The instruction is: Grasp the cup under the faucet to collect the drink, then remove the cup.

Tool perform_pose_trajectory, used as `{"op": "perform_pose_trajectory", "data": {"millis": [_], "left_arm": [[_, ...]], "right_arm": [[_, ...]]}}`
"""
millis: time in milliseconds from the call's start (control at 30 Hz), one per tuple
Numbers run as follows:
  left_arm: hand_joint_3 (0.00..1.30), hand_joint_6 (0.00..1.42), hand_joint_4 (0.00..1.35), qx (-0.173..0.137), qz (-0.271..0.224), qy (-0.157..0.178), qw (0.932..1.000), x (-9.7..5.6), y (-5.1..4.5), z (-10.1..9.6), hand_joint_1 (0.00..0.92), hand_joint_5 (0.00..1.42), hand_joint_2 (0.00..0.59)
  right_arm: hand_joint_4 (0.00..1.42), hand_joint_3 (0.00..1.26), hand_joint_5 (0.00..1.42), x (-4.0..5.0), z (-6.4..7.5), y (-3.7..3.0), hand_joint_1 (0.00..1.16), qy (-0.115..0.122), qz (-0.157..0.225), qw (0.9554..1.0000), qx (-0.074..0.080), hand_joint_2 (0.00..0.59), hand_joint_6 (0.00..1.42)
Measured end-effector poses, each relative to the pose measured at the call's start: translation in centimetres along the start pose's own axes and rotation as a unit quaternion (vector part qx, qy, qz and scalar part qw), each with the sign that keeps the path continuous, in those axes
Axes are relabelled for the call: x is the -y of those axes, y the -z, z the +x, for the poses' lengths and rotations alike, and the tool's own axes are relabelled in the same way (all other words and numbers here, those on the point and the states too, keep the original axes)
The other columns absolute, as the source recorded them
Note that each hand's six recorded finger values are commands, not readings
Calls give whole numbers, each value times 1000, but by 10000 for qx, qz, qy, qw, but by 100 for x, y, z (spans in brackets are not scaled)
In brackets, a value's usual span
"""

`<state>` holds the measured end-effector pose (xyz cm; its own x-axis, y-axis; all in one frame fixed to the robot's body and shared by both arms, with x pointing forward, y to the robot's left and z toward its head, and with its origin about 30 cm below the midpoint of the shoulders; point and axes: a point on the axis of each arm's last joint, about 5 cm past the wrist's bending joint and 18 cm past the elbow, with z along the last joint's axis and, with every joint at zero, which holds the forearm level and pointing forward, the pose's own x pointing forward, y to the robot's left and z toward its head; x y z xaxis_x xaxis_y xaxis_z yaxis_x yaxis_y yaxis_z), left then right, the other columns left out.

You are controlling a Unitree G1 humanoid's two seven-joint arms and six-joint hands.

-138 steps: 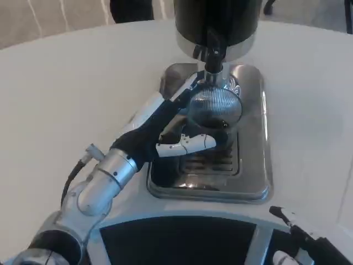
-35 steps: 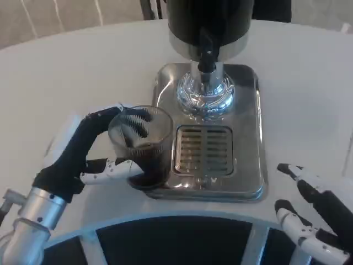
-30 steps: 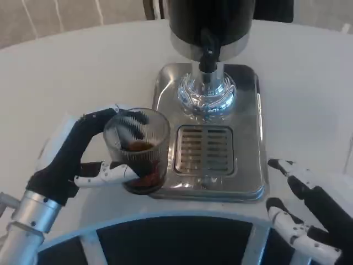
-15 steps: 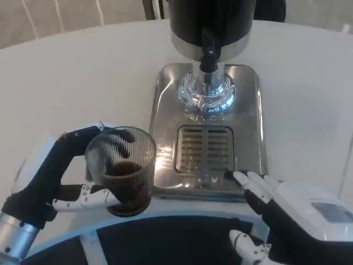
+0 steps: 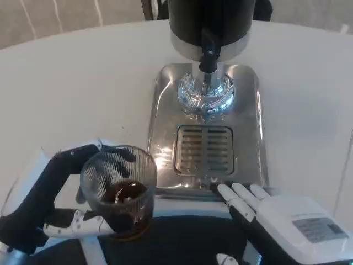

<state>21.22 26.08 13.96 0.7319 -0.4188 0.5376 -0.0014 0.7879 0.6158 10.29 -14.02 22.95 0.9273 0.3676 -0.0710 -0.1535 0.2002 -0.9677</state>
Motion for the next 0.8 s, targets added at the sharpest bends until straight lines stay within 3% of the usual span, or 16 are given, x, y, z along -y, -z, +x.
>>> {"op": "perform_pose_trajectory", "data": {"millis": [133,300,500,800], "left_arm": [[942,1286,1146,14,-45,127,9999,19,-56,-84,613,1376,0],[942,1290,1146,14,-103,201,9997,24,-88,-132,617,1376,0],[942,1294,1146,13,-124,207,9997,10,-93,-141,619,1376,0],[942,1300,1146,-18,-104,223,9997,-6,-90,-142,619,1376,0]], "right_arm": [[0,0,0,-42,-27,-26,125,-41,-15,10000,55,559,0],[0,0,0,-69,-50,-41,128,-30,-71,10000,9,560,0],[0,0,0,-89,-60,-76,130,-23,-155,9999,60,560,0],[0,0,0,-97,-71,-71,130,-58,-219,9997,33,553,0]]}}
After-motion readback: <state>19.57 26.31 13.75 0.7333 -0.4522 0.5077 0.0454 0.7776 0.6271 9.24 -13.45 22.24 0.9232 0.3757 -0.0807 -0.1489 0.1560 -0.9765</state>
